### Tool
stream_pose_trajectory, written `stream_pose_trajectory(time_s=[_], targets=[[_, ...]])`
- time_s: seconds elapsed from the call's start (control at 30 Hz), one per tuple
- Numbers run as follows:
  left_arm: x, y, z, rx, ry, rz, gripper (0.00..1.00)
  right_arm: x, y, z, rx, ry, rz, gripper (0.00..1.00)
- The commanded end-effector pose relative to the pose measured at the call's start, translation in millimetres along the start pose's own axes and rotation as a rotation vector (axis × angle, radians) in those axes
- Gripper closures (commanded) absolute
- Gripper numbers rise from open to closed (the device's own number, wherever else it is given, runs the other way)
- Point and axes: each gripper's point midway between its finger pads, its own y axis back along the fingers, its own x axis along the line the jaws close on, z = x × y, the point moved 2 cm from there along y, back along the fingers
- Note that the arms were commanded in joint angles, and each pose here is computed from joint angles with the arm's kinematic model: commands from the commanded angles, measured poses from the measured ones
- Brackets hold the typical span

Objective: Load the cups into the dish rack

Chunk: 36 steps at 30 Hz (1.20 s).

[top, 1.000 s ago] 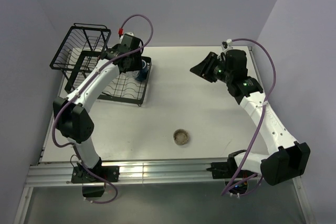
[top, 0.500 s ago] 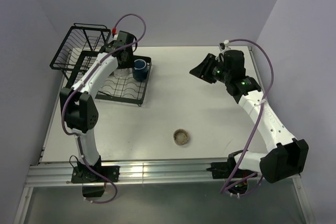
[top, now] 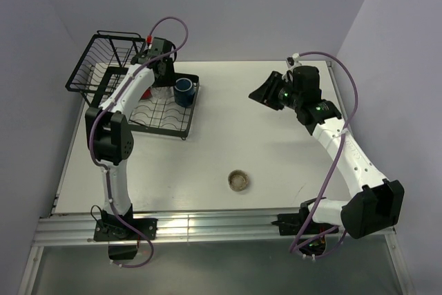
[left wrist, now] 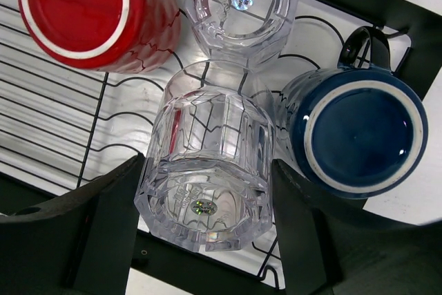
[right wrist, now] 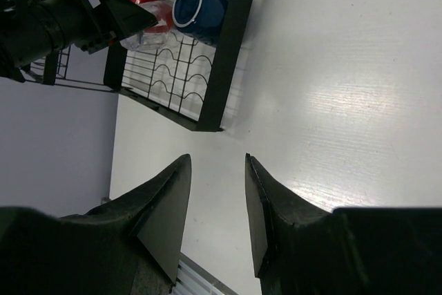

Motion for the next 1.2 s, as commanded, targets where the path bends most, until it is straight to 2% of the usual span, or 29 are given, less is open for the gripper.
stream_pose_trajectory(time_s=[0.0,0.57,0.77,0.87,0.97,1.0,1.07,1.1,1.17], targets=[[-4.2,4.0,21.7,-0.049,0.013,-0.039,1.0,-5.3,-3.5,-0.2,-0.002,0.023,-0.006,0.56],[-4.4,-26.8,6.5,0.013,0.007,-0.037,1.0,-9.8,-6.6,-2.2,0.006,0.024,-0.02,0.56],[-4.5,-32.5,5.3,0.019,0.009,-0.033,0.94,-10.7,-7.9,-2.6,0.011,0.023,-0.024,0.56],[-4.1,-34.8,5.2,0.019,0.01,-0.03,0.89,-11.1,-8.6,-2.4,0.011,0.023,-0.026,0.56],[-3.4,-36.8,4.8,0.021,0.007,-0.022,0.79,-11.9,-9.0,-1.8,0.012,0.023,-0.03,0.56],[-3.6,-37.9,4.8,0.02,0.007,-0.02,0.69,-11.4,-9.1,-1.9,0.011,0.024,-0.028,0.56],[-3.5,-38.5,4.5,0.021,0.008,-0.018,0.61,-10.9,-9.2,-1.8,0.011,0.023,-0.026,0.56],[-2.9,-39.9,4.2,0.021,0.007,-0.012,0.51,-11.5,-10.0,-2.2,0.013,0.02,-0.028,0.56],[-2.3,-40.3,4.2,0.019,0.007,-0.008,0.42,-11.5,-9.5,-2.3,0.013,0.022,-0.028,0.56]])
